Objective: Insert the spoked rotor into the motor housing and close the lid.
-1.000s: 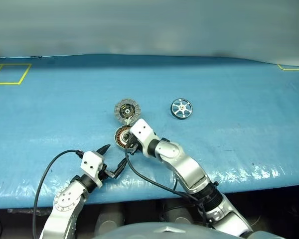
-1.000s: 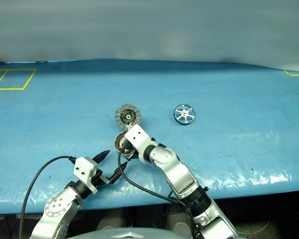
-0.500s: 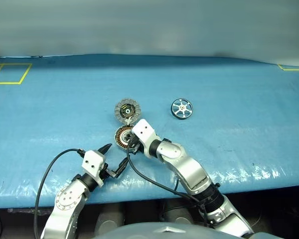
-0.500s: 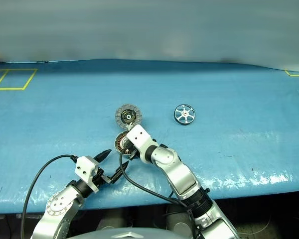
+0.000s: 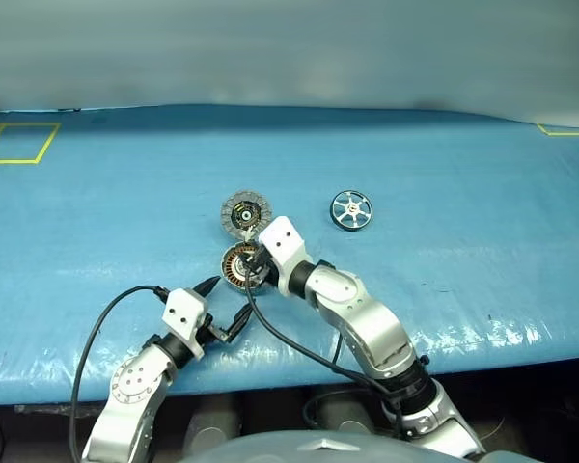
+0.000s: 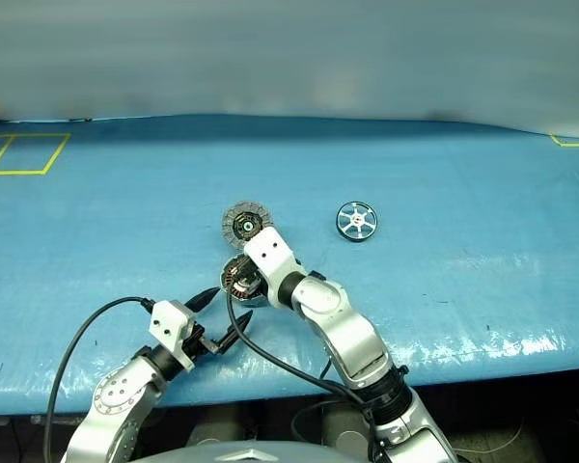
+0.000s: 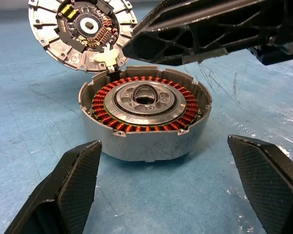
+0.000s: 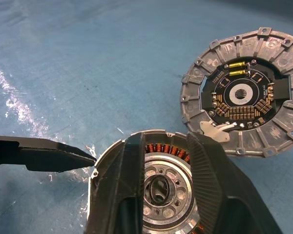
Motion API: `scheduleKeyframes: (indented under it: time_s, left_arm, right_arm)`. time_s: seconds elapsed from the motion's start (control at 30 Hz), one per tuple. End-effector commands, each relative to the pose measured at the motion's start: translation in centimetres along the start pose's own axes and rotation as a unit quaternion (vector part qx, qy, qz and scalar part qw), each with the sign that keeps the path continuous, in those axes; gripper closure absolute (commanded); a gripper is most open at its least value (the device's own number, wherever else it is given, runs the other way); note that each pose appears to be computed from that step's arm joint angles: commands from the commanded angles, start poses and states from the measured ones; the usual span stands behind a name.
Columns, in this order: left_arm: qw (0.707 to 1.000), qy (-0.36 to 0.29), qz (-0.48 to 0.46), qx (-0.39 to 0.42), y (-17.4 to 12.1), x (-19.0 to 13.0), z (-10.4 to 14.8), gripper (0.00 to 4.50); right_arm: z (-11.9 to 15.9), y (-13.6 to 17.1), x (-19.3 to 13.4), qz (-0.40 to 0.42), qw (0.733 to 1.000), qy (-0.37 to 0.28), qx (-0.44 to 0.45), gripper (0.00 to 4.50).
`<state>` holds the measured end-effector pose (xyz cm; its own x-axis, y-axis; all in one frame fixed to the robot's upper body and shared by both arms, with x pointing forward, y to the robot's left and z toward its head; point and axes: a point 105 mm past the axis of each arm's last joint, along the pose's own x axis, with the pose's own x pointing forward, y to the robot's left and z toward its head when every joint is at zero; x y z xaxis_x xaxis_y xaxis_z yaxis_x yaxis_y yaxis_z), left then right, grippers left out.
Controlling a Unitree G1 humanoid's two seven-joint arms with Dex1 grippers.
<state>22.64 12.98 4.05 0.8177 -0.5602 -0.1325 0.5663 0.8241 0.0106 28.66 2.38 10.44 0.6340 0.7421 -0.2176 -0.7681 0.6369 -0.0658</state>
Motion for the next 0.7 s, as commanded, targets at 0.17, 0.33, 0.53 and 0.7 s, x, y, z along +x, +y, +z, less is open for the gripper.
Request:
scheduleKeyframes:
  time_s: [0.17, 0.33, 0.53, 0.7]
  left_arm:
    - [1.0, -0.01, -0.004, 0.009, -0.3, 0.2, 0.4, 0.0]
    - [1.0, -0.009, -0.007, 0.009, -0.4, 0.3, 0.3, 0.0]
    - [1.0, -0.014, 0.005, 0.007, -0.3, 0.3, 0.4, 0.0]
    - [1.0, -0.013, 0.005, 0.007, -0.3, 0.3, 0.3, 0.37]
  right_arm:
    - [0.8, 1.3, 0.2, 0.018, 0.999, 0.007, -0.029, 4.45]
    - [-0.4, 1.6, 0.3, 0.025, 0.998, 0.035, -0.037, 4.45]
    - [-1.3, 1.3, 0.4, 0.016, 0.998, 0.054, -0.035, 4.45]
    - [-1.7, 0.9, 0.4, 0.009, 0.998, 0.061, -0.034, 4.5]
